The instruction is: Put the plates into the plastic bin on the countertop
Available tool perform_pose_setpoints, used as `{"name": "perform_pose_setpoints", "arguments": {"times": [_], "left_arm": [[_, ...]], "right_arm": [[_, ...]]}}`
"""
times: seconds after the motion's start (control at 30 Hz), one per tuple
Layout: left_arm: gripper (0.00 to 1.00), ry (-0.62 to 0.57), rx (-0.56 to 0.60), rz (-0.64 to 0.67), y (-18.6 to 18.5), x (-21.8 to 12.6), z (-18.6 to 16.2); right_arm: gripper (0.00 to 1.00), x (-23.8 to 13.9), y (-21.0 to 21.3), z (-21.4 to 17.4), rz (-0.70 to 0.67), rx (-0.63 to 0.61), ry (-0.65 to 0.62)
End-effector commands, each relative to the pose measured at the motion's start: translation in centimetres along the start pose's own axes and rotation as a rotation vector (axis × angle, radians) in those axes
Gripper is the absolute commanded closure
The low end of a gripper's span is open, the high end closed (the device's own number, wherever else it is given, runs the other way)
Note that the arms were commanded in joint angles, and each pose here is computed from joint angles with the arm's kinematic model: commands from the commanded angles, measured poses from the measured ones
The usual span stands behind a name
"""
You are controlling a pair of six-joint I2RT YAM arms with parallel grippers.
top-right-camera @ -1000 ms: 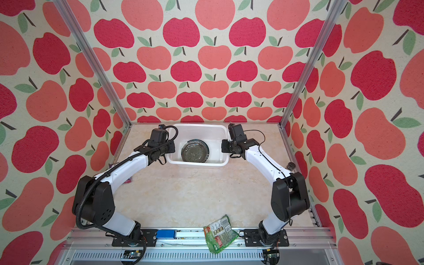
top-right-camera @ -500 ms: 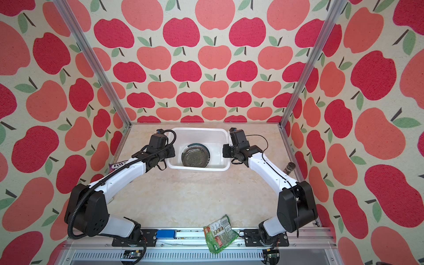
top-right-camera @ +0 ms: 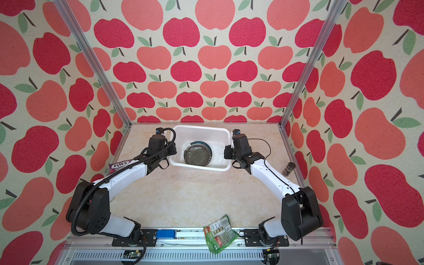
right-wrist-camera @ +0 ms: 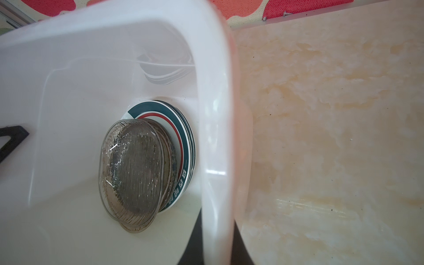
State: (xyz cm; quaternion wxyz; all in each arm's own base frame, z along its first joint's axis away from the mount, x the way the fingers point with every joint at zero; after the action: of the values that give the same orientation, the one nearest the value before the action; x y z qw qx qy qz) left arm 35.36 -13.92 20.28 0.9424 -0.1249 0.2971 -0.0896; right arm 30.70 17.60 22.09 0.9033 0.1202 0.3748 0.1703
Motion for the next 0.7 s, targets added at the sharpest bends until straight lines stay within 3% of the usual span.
{"name": "perform_pose_setpoints", "arguments": {"times": [0.0,0.47,0.57,0.67], "left_arm": [[1.0,0.828,-0.032,0.303,6.0,-0.5,-21.5],[1.0,0.837,-0.004,0.299,5.3,-1.3,-21.6],[1.0,0.809,0.031,0.282,4.6,-1.1,-20.0],[1.0,0.735,0.068,0.232,3.0,-0.6,-16.0]], "right_arm": [[1.0,1.1,-1.1,-13.3,0.004,-0.026,0.575],[1.0,-0.5,-0.2,-14.9,-0.009,-0.064,0.533],[1.0,-0.3,0.4,-13.2,-0.003,-0.131,0.492],[1.0,0.5,1.6,-9.3,0.027,-0.181,0.435]]}}
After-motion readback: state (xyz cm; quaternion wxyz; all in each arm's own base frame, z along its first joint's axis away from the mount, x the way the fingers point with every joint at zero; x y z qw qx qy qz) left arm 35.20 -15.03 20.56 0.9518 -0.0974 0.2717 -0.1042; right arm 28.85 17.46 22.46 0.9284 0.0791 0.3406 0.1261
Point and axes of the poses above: each gripper's point midway between its finger pads, its own x axis out along the fingers, its own y axis along the line the jaws close on, z = x × y, the point moved 8 cm from there along -x, back along the fingers, and after that the axes turned 3 degrees about x, right-handed, at the moved point
